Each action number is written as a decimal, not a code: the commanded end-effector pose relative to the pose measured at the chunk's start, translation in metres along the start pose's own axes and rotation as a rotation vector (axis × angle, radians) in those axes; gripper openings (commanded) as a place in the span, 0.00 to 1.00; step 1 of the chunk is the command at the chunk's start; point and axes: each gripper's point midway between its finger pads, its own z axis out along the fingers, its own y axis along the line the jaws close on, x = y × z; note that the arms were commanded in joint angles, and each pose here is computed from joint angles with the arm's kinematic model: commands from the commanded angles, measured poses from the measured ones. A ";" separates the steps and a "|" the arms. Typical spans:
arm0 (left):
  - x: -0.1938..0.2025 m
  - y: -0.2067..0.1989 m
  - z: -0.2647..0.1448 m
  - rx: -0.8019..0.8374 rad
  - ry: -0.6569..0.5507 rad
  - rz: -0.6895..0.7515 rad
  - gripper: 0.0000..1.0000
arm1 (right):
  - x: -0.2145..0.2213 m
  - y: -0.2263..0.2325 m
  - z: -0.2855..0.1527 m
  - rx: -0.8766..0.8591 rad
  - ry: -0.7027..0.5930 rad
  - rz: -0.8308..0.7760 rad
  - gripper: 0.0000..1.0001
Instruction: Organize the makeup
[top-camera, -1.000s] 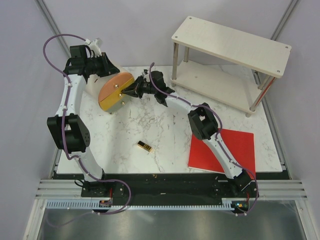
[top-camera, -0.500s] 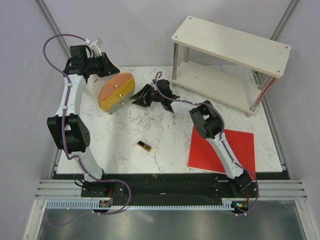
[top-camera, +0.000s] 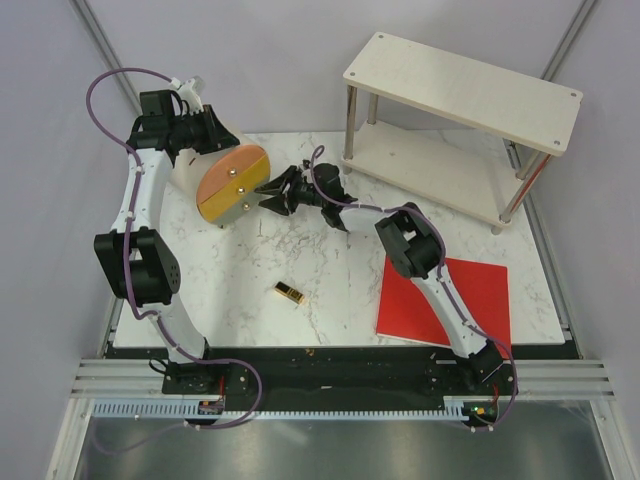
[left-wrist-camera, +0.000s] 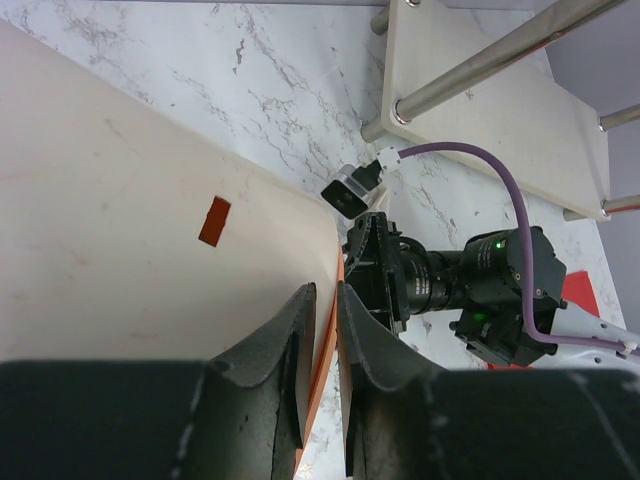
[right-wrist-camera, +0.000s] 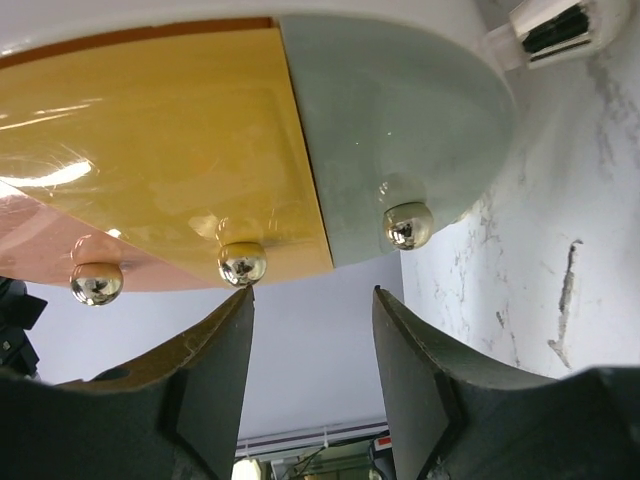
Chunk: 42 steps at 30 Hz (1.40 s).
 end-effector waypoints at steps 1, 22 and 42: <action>0.093 0.051 0.003 -0.180 0.299 -0.209 0.25 | 0.015 0.014 0.013 -0.043 0.036 -0.019 0.57; 0.095 0.051 0.004 -0.176 0.302 -0.215 0.25 | 0.005 -0.036 0.036 0.026 0.008 0.015 0.50; 0.095 0.052 0.003 -0.181 0.304 -0.212 0.25 | 0.011 -0.045 0.051 0.030 0.016 0.031 0.45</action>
